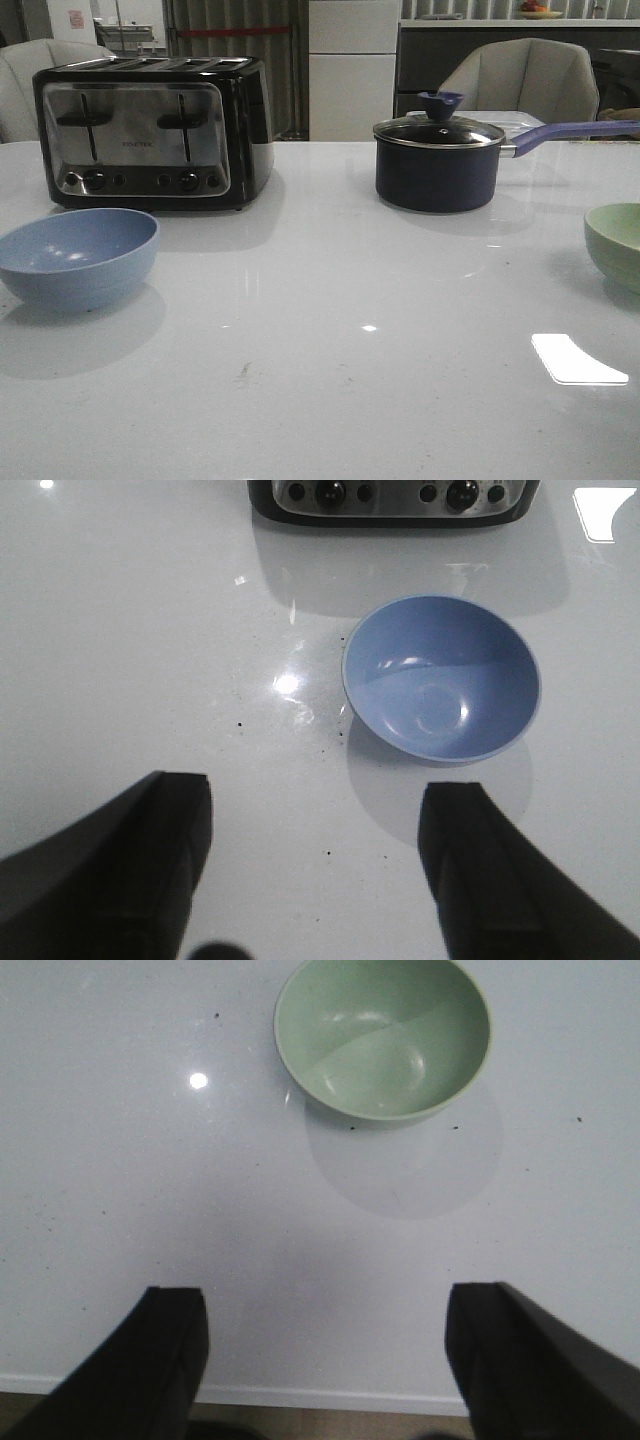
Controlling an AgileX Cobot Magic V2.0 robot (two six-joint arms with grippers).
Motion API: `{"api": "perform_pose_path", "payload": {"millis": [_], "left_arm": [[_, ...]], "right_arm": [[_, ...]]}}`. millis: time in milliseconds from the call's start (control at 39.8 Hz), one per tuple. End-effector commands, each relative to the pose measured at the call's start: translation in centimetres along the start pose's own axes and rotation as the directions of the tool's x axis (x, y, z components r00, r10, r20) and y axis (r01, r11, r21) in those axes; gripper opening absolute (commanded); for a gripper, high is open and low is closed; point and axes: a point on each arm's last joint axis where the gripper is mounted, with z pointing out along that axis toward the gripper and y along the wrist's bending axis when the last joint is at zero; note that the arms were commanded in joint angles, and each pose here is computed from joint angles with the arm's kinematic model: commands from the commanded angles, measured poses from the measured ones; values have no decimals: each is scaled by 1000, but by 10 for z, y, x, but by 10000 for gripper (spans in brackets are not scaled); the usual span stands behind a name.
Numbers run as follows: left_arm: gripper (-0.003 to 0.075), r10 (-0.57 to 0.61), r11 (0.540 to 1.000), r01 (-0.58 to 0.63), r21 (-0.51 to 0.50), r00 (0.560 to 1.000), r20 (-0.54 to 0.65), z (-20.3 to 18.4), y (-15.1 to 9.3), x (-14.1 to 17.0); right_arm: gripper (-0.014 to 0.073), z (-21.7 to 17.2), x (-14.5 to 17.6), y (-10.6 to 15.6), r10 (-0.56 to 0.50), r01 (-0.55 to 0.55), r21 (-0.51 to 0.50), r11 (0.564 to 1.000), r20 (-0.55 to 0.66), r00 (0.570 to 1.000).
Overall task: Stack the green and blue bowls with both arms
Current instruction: 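Grasp the rim of the pale green bowl with the right gripper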
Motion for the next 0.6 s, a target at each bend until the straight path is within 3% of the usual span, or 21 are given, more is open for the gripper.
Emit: {"api": "perform_pose_path", "payload": {"millis": [0, 276, 578], "left_arm": [[474, -2, 1000, 2, 3, 995, 99, -7, -1, -14], [474, -2, 1000, 2, 3, 996, 92, -7, -1, -14], [474, -2, 1000, 2, 3, 996, 92, -7, -1, -14]], "right_arm": [[595, 1, -21, -4, 1, -2, 31, 1000, 33, 999], [595, 34, -59, -46, 186, -165, 144, 976, -142, 972], [594, 83, -94, -86, 286, -270, 102, 957, -195, 938]]}}
